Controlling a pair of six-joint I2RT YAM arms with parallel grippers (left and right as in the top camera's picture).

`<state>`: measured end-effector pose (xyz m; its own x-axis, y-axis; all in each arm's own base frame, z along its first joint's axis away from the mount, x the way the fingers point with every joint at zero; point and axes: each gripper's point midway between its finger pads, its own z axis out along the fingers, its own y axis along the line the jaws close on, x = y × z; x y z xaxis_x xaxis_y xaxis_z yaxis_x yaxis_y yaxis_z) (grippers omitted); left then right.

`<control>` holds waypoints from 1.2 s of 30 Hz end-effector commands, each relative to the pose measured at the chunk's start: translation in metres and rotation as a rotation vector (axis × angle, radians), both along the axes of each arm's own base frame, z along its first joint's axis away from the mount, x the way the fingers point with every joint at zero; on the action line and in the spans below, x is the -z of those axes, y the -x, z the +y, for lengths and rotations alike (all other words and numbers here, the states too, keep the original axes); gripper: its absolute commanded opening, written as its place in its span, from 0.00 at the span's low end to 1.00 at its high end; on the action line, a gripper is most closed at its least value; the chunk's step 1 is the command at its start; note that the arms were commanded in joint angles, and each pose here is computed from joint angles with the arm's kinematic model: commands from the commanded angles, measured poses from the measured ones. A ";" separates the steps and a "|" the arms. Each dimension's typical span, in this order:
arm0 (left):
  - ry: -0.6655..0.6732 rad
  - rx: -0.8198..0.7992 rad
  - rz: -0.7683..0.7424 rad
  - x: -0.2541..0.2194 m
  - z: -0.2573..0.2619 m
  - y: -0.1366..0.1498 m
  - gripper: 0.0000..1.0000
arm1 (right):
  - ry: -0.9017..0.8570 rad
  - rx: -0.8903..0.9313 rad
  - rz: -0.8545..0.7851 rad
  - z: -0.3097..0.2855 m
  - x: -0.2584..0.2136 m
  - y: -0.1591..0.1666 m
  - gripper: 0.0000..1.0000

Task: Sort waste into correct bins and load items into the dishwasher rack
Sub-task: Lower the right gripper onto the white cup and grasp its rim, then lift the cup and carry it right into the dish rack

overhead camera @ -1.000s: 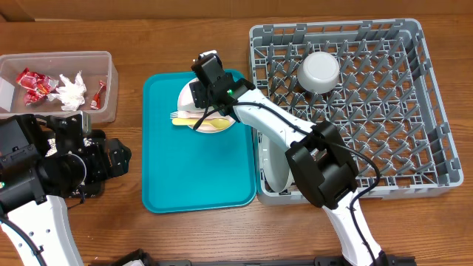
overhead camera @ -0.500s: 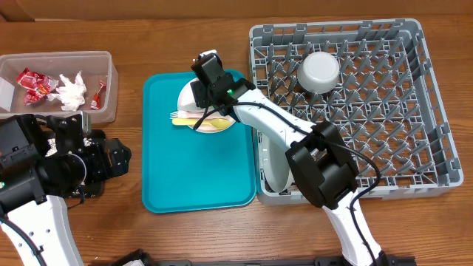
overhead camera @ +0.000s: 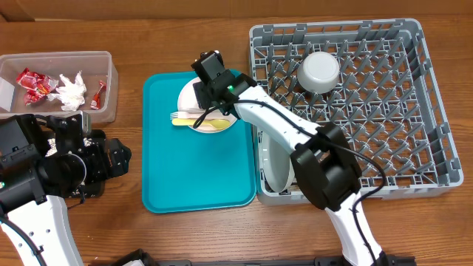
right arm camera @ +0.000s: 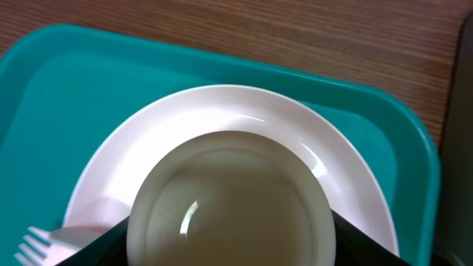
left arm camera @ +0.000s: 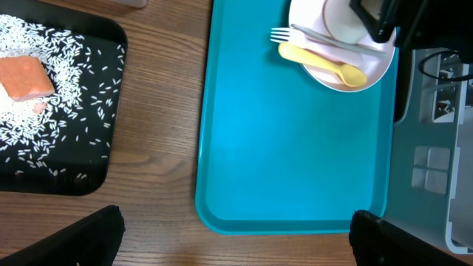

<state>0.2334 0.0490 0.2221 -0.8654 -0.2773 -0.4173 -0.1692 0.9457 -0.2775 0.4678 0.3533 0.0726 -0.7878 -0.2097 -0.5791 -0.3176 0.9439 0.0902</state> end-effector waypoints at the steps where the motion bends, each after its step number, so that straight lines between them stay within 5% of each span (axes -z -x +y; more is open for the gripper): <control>1: 0.007 0.003 -0.001 0.002 0.000 0.000 1.00 | -0.109 0.009 -0.120 0.002 -0.089 -0.004 0.41; 10: 0.007 0.003 -0.001 0.002 0.000 0.000 1.00 | -0.189 0.052 -0.241 -0.034 -0.191 0.006 0.41; 19: 0.007 0.003 -0.001 0.002 0.000 0.000 1.00 | -0.100 0.340 -0.339 -0.183 -0.271 0.012 0.41; 27: 0.007 0.003 -0.001 0.002 0.000 0.000 1.00 | -0.002 0.621 -0.264 -0.326 -0.265 0.016 0.41; 36: 0.007 0.003 -0.001 0.002 0.000 0.000 1.00 | 0.071 0.802 -0.130 -0.410 -0.220 0.017 0.41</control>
